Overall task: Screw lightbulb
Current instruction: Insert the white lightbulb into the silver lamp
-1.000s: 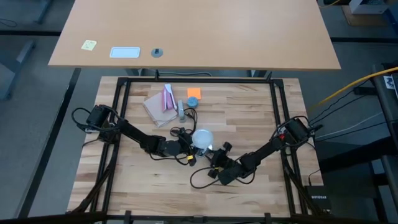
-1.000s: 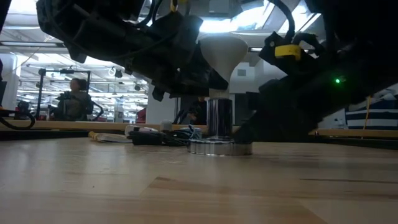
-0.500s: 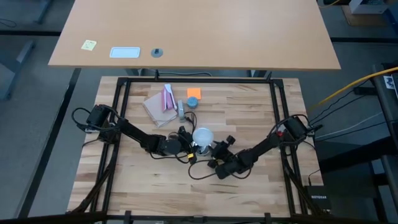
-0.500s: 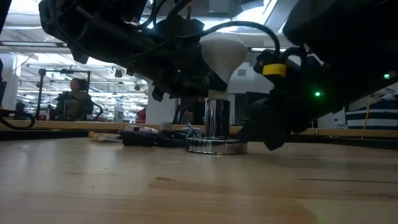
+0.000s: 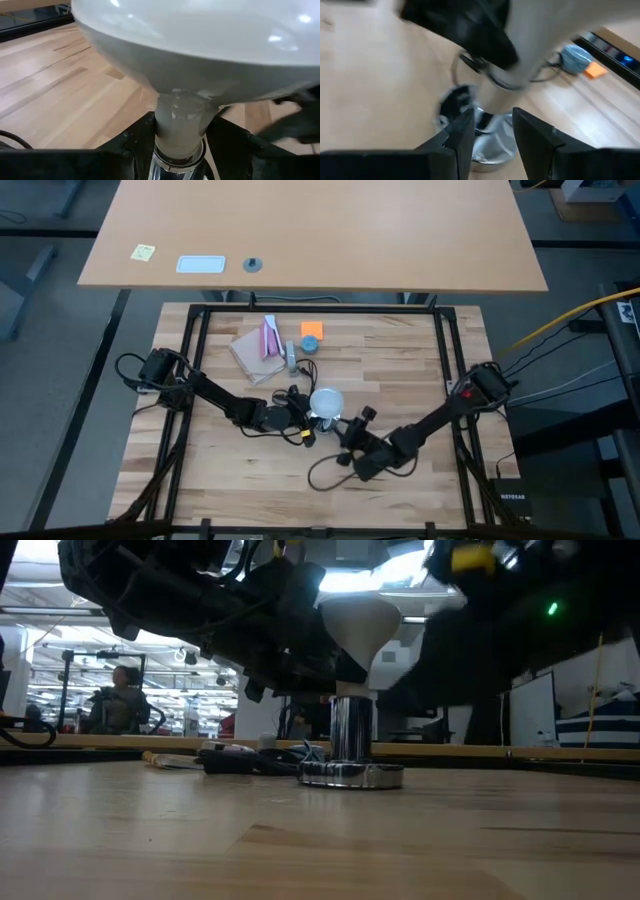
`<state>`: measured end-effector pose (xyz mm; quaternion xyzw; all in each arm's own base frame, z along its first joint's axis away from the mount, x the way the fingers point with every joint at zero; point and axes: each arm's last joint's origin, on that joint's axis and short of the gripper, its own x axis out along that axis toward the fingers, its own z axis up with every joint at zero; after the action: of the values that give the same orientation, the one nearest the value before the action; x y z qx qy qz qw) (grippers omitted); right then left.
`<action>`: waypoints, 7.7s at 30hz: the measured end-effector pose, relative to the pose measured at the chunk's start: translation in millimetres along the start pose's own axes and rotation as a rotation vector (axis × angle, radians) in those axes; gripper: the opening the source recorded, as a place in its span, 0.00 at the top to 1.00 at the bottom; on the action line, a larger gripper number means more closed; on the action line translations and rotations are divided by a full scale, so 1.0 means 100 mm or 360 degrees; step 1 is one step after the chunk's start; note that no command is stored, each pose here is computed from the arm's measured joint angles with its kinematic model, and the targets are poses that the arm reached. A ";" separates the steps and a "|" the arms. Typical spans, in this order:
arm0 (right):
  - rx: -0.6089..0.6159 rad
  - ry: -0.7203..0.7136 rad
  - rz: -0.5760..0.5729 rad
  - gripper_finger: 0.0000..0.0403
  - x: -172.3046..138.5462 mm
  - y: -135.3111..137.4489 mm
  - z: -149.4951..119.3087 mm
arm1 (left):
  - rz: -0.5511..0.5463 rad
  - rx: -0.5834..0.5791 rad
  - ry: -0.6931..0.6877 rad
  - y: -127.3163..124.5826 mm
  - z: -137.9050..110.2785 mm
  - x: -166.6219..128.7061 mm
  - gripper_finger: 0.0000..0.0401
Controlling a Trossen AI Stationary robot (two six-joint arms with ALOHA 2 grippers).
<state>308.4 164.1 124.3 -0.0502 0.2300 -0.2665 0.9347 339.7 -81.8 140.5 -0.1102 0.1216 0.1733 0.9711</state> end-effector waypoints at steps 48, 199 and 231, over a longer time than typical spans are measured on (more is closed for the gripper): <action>-0.0039 0.0221 -0.0290 0.66 0.41 -0.10 -0.37 | 0.0045 0.0023 0.0008 0.02 0.00 0.00 0.60; -0.0374 0.0297 0.0005 0.66 0.06 0.45 -0.07 | 0.0019 0.0060 0.0027 0.01 -0.02 0.00 0.60; -0.0121 0.0398 -0.0463 0.66 0.32 0.13 -0.30 | 0.0030 0.0063 0.0024 0.01 -0.02 0.00 0.60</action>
<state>325.2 159.3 81.3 -0.0847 0.3445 -0.3939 0.8479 338.7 -81.4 138.6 -0.0912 0.1333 0.1790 0.9705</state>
